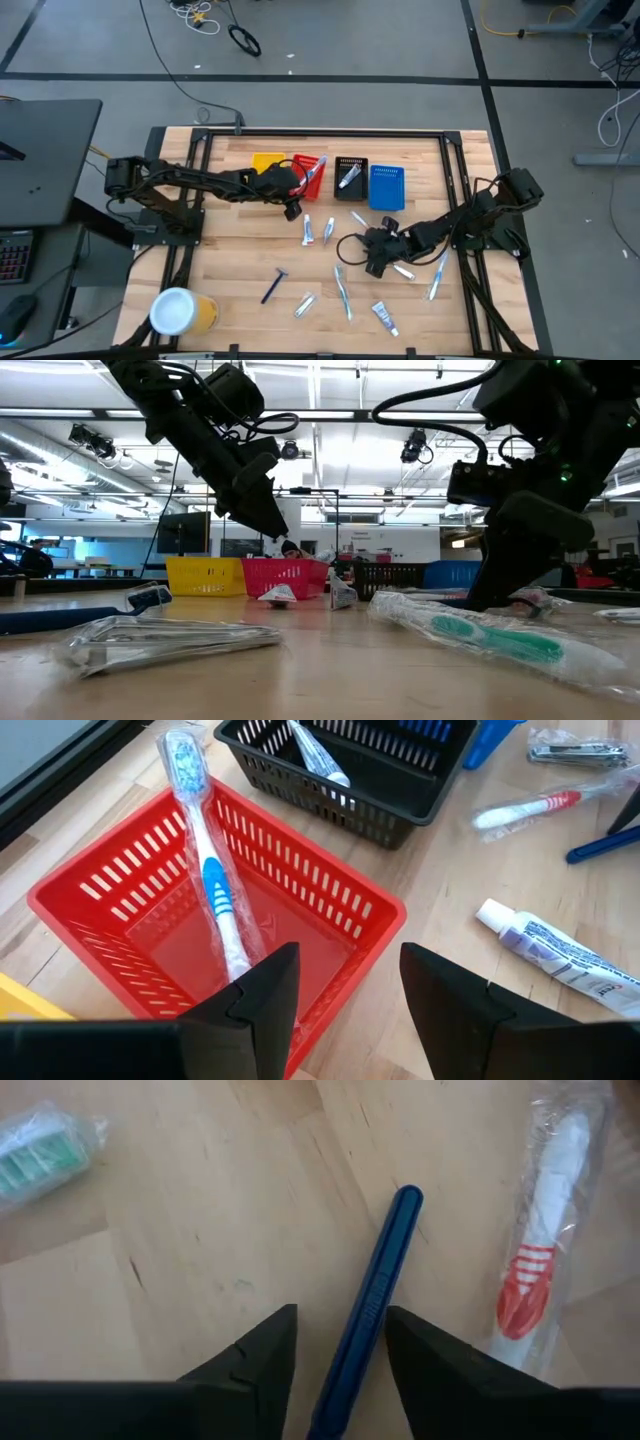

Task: Pick & Place Travel size toiletries
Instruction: Put the blue razor into the blue bin

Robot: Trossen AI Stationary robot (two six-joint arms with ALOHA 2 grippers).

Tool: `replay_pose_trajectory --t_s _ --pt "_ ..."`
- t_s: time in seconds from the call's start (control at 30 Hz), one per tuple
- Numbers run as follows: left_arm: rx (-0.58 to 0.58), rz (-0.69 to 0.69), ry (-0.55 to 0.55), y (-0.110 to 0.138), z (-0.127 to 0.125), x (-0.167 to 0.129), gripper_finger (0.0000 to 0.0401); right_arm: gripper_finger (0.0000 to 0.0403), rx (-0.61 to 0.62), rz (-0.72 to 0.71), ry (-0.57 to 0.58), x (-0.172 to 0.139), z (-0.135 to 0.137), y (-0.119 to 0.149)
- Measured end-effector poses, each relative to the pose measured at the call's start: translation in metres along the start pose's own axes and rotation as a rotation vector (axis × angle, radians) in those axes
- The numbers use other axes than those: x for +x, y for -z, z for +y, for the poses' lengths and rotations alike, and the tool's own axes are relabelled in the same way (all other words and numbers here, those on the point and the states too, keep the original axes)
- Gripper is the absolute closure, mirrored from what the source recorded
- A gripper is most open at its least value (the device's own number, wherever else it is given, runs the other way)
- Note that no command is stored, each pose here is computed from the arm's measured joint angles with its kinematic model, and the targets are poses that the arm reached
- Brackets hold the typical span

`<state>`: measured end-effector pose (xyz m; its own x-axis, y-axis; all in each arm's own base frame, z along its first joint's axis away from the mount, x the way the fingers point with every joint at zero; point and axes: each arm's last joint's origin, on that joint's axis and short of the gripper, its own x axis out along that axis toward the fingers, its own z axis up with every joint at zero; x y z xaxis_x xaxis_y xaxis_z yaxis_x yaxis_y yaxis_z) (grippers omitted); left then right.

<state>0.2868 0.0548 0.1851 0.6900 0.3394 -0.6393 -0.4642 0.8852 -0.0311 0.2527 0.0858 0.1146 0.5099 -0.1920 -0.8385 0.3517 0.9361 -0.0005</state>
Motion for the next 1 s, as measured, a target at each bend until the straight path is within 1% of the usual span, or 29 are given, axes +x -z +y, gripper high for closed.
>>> replay_pose_trajectory --t_s 0.13,0.57,0.73,0.83,1.0 --pt "0.000 0.000 0.000 0.000 0.000 0.000 0.0218 0.0276 0.000 0.001 0.000 0.000 0.000 0.000" --pt "0.000 0.000 0.000 0.000 0.000 0.000 0.0218 0.0352 0.000 0.001 0.001 0.000 0.000 0.000" --pt "0.000 0.000 0.000 0.000 0.000 0.000 0.0218 0.0357 0.007 -0.011 -0.010 0.000 0.000 -0.001" --pt "0.000 0.000 0.000 0.000 0.000 0.000 0.0218 0.0358 0.027 -0.043 -0.049 -0.001 0.003 -0.005" --pt "0.000 -0.002 -0.002 0.000 0.000 0.000 0.0218 0.0359 0.060 -0.076 -0.048 -0.010 -0.004 -0.014"
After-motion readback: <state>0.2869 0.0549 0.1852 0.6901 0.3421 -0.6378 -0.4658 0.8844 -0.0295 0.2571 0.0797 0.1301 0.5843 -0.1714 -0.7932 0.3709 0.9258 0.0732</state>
